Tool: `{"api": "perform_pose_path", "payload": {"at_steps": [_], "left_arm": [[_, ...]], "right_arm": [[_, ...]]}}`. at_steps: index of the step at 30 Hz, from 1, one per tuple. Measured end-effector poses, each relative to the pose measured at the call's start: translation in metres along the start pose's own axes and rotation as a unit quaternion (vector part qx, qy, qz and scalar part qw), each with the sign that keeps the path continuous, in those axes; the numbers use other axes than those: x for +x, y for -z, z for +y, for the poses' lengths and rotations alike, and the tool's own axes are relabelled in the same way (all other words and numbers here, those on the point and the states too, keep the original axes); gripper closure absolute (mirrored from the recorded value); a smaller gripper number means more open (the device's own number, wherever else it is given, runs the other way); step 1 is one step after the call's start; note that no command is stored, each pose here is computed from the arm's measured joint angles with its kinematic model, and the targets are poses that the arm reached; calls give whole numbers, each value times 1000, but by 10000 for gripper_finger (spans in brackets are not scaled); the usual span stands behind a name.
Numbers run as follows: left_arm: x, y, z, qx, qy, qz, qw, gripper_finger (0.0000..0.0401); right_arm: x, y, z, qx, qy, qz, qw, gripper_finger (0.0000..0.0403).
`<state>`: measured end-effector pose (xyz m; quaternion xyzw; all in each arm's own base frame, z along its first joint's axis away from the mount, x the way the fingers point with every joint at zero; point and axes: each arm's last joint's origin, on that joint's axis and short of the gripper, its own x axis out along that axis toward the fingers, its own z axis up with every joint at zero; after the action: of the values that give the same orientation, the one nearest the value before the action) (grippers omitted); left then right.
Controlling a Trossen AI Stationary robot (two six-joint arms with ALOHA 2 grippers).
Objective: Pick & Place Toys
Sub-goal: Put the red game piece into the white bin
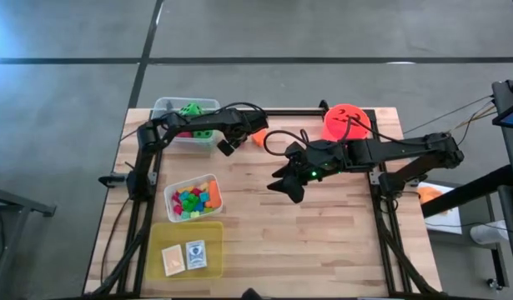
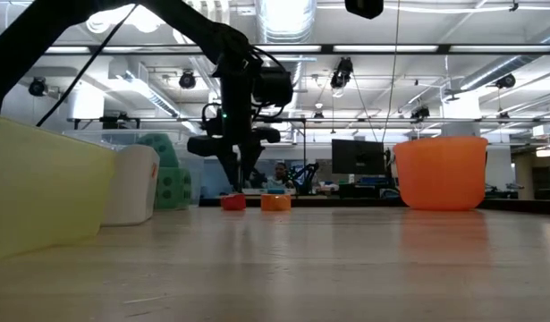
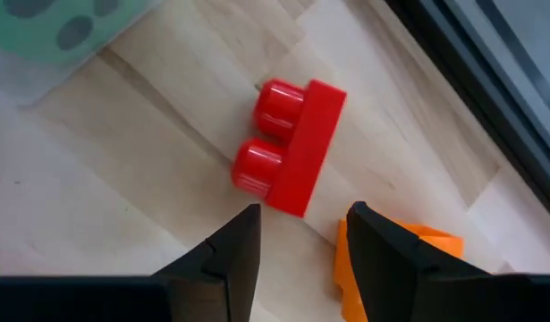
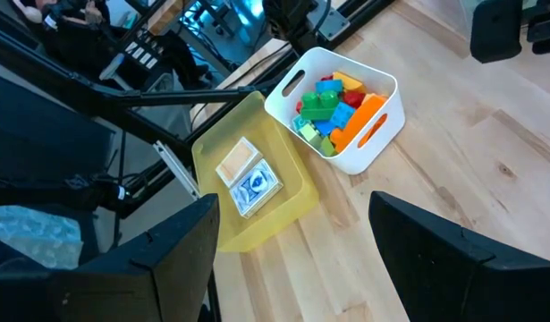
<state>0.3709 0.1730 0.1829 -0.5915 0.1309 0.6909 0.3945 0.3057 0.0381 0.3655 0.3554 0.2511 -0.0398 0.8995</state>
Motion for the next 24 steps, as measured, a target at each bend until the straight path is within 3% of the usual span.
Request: {"api": "perform_pose_path", "payload": {"at_steps": [10, 18, 24], "left_arm": [[16, 5, 5, -8, -35, -7, 999, 245], [18, 2, 0, 2, -18, -14, 1000, 245], [35, -1, 0, -3, -55, 18, 998, 245]], "right_arm": [[0, 0, 0, 0, 0, 0, 1000, 122], [0, 0, 0, 0, 1, 1, 1000, 122], [0, 0, 0, 0, 1, 1, 1000, 122]]}}
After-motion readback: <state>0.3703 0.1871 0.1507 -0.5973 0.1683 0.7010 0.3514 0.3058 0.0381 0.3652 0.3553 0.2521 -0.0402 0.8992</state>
